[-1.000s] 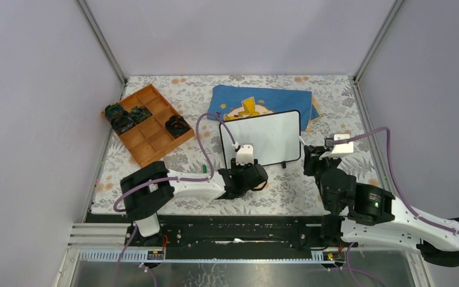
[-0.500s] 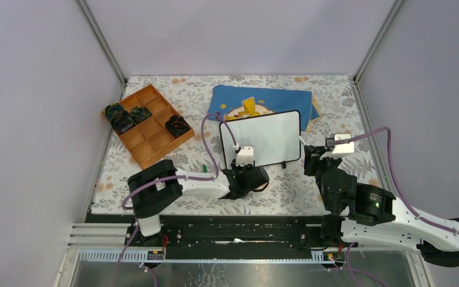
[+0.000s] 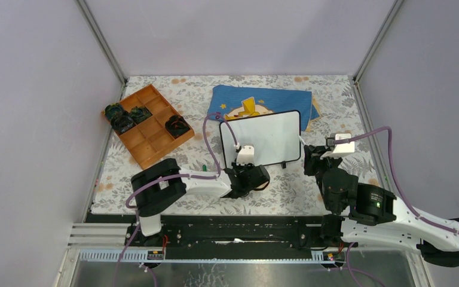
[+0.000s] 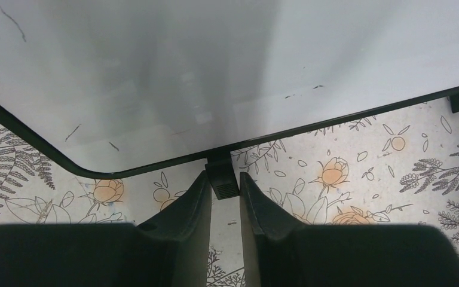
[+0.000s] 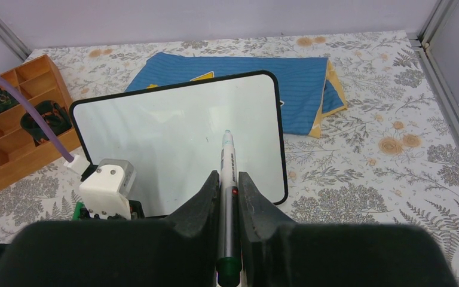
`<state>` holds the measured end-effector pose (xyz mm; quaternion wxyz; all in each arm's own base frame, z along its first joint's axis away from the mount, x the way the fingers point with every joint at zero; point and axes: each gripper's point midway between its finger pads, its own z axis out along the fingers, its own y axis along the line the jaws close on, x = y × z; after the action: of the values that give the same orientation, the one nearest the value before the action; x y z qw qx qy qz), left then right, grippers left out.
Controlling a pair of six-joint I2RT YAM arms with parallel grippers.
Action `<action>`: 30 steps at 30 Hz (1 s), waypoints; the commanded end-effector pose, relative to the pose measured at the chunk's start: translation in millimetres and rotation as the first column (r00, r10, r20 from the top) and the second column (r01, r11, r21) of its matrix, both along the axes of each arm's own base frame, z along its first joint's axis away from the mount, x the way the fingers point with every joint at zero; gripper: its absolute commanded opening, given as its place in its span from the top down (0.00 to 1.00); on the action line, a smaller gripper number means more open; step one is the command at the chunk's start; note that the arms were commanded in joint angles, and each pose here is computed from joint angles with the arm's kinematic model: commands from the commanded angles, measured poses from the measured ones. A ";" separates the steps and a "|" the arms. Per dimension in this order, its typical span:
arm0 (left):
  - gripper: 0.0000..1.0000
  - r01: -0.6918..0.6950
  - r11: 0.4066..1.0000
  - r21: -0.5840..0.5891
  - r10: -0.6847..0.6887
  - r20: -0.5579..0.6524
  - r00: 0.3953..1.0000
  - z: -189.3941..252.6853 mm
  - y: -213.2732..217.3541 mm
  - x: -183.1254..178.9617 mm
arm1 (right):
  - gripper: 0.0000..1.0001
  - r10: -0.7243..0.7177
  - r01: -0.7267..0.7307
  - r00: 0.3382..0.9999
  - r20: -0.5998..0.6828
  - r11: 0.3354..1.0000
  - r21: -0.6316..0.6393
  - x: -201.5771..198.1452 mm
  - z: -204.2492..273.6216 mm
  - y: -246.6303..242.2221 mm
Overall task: Write a sentence on the whiteboard
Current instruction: Move the whiteboard stand to the center of the board.
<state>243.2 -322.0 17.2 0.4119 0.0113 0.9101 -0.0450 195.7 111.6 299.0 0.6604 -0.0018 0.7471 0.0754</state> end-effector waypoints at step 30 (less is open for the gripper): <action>0.34 0.008 0.997 -0.077 -0.006 0.036 0.999 22.8 31.5 -27.1 | 1.00 0.034 -0.033 0.999 -0.022 0.998 0.047 0.3 8.1 17.8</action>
<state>217.1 -288.3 24.1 0.4121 0.0040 0.9091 -0.0611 196.7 128.1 291.8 0.6480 -0.0150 0.7570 0.0828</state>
